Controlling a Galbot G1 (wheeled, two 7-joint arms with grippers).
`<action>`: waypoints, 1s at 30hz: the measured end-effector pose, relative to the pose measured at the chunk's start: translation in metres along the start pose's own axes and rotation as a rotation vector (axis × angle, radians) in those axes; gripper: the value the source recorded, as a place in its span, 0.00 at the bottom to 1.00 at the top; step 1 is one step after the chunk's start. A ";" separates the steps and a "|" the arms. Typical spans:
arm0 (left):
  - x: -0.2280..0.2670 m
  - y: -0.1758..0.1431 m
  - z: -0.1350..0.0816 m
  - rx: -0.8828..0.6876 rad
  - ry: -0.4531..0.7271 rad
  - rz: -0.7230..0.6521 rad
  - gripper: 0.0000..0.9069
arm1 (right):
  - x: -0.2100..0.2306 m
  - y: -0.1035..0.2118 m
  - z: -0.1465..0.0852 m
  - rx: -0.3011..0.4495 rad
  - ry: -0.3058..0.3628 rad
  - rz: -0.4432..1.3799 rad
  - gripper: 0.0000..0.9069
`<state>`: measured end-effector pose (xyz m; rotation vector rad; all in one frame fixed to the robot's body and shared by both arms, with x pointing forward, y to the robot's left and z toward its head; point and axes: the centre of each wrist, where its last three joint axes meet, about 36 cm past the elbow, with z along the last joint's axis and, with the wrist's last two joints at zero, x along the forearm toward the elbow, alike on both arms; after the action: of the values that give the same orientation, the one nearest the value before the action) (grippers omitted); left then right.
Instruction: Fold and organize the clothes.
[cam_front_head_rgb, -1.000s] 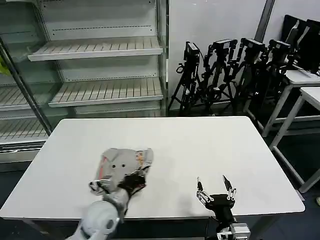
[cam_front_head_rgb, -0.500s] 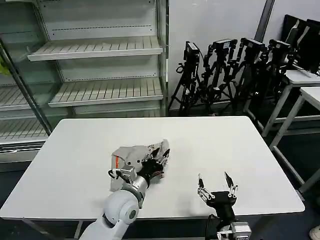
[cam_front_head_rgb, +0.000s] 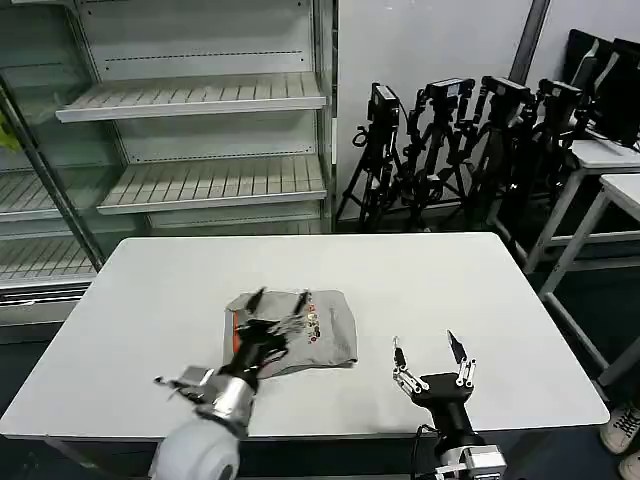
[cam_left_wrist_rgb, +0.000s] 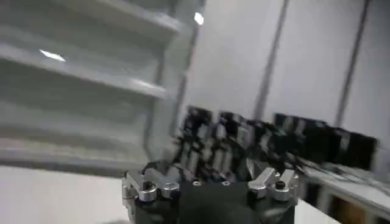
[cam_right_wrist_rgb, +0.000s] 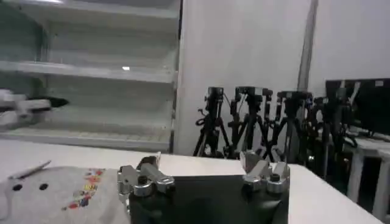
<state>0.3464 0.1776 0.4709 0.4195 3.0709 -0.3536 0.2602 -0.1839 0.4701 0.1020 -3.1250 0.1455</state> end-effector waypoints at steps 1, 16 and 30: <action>0.008 0.002 -0.002 -0.009 -0.016 -0.018 1.00 | 0.000 0.000 0.000 -0.002 -0.006 -0.001 1.00; 0.079 0.003 -0.020 -0.169 -0.119 -0.148 1.00 | 0.000 0.008 0.004 -0.013 -0.008 0.002 1.00; 0.100 -0.003 -0.024 -0.225 -0.120 -0.186 1.00 | 0.000 0.007 0.000 0.005 -0.023 0.014 1.00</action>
<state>0.2495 0.2063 0.4896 0.1004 2.9911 -0.0329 0.2593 -0.1765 0.4698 0.0820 -3.1493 0.1540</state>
